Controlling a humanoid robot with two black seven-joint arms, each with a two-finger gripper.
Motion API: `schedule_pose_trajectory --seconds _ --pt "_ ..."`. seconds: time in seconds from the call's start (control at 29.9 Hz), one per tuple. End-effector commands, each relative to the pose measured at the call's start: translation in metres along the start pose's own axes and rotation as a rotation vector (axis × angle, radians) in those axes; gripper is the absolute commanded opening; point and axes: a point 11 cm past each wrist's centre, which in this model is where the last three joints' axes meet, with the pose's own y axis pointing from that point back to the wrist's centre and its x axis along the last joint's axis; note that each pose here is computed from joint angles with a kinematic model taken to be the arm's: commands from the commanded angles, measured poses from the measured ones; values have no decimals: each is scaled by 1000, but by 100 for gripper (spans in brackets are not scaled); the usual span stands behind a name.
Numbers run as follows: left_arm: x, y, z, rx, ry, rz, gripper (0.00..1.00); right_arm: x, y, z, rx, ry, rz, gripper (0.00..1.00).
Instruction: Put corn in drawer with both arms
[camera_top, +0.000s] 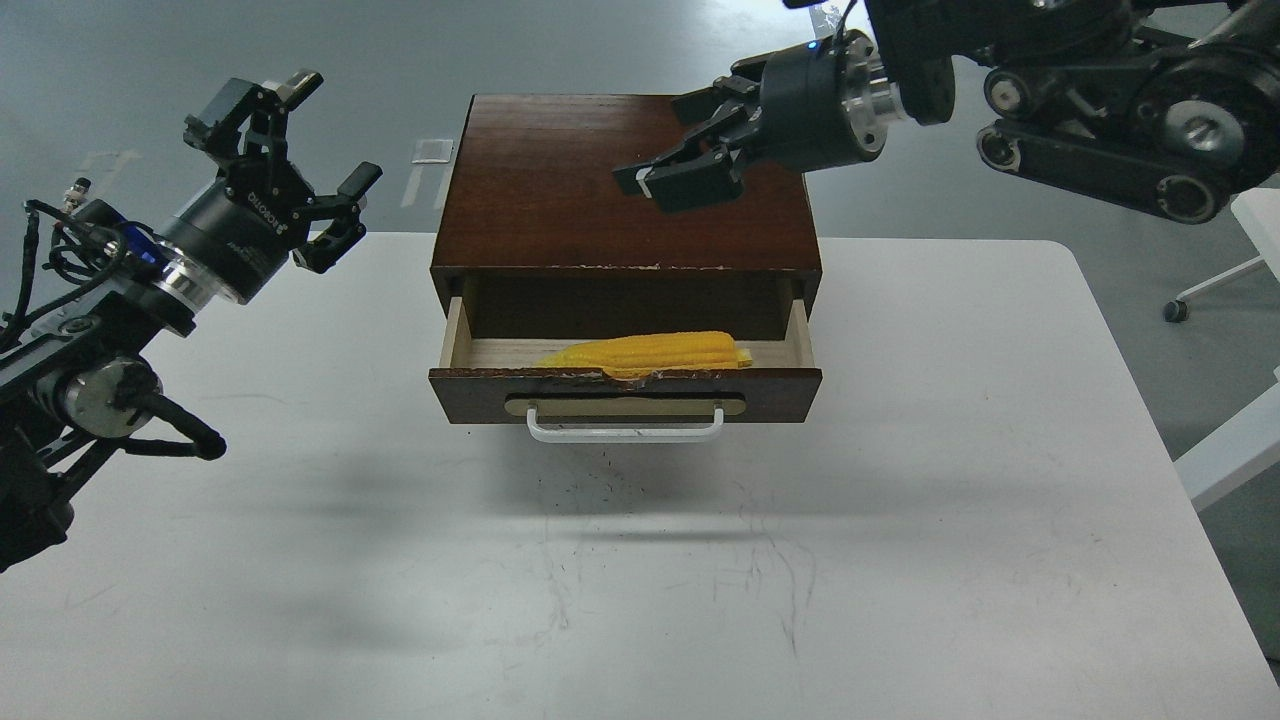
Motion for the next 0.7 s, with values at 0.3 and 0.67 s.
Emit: schedule_pose_trajectory --seconds 0.3,0.67 --pt "-5 -2 -4 3 9 -14 99 -99 62 92 -19 -912 512 99" --pt "-6 0 -10 11 18 -12 99 -178 73 126 -35 -1431 854 99"
